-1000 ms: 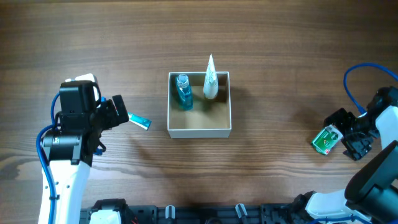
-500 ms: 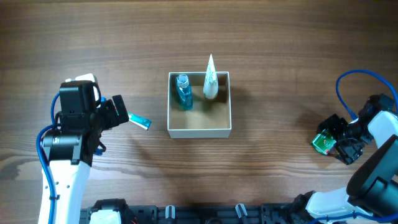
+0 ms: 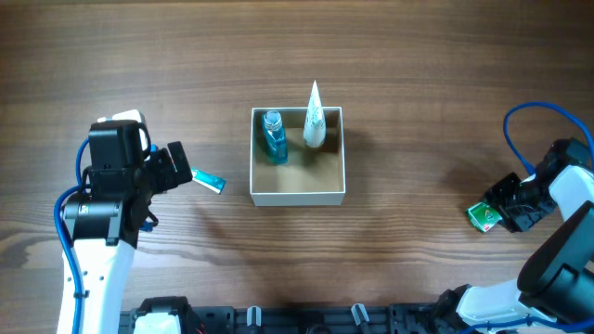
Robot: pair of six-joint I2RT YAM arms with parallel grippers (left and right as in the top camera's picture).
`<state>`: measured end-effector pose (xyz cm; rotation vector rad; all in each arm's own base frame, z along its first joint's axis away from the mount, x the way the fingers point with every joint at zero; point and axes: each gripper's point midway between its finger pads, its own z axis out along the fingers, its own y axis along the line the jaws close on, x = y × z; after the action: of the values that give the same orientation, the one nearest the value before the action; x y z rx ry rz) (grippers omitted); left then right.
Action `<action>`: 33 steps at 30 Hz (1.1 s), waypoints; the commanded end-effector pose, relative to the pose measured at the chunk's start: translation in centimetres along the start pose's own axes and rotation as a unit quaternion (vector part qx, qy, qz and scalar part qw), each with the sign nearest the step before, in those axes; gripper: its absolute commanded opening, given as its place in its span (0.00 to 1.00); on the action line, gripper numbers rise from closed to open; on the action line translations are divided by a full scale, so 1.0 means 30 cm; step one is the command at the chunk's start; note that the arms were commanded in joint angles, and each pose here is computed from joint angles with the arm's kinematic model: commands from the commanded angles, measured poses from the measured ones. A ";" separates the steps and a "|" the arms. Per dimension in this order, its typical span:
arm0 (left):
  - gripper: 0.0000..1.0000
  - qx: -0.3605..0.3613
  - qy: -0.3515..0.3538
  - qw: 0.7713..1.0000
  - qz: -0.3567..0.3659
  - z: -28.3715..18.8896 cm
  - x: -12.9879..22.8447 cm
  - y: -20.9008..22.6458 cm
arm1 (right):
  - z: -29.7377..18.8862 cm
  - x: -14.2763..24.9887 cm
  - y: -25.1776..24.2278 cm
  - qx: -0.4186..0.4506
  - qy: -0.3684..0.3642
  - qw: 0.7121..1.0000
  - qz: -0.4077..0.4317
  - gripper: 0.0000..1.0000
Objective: Pack container
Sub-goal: 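Move the right gripper to the green Dettol soap bar and grasp it, then lower the soap bar into the box front and release it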
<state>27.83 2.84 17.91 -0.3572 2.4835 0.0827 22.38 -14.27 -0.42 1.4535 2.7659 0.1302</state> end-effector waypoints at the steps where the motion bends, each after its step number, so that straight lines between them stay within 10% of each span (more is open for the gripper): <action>1: 1.00 -0.001 -0.010 1.000 0.007 -0.013 -0.023 -0.003 | 0.022 0.023 0.012 -0.006 0.015 1.000 -0.004 0.47; 11: 1.00 -0.001 -0.010 1.000 0.007 -0.013 -0.023 -0.003 | -0.072 0.038 0.103 -0.071 0.042 0.997 -0.006 0.13; 18: 1.00 -0.001 -0.010 1.000 0.007 -0.013 -0.023 -0.003 | -0.431 0.002 0.359 -0.142 -0.093 0.971 -0.168 0.04; 24: 1.00 -0.001 -0.010 1.000 0.007 -0.013 -0.023 -0.003 | -0.700 0.269 0.651 -0.194 -0.208 0.822 -0.493 0.04; 33: 1.00 -0.001 -0.010 1.000 0.007 -0.013 -0.023 -0.003 | -0.635 0.743 0.807 -0.140 -0.203 0.573 -0.782 0.04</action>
<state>27.83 2.84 17.91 -0.3572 2.4839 0.0828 29.06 14.39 21.82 -0.8393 2.4134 0.2424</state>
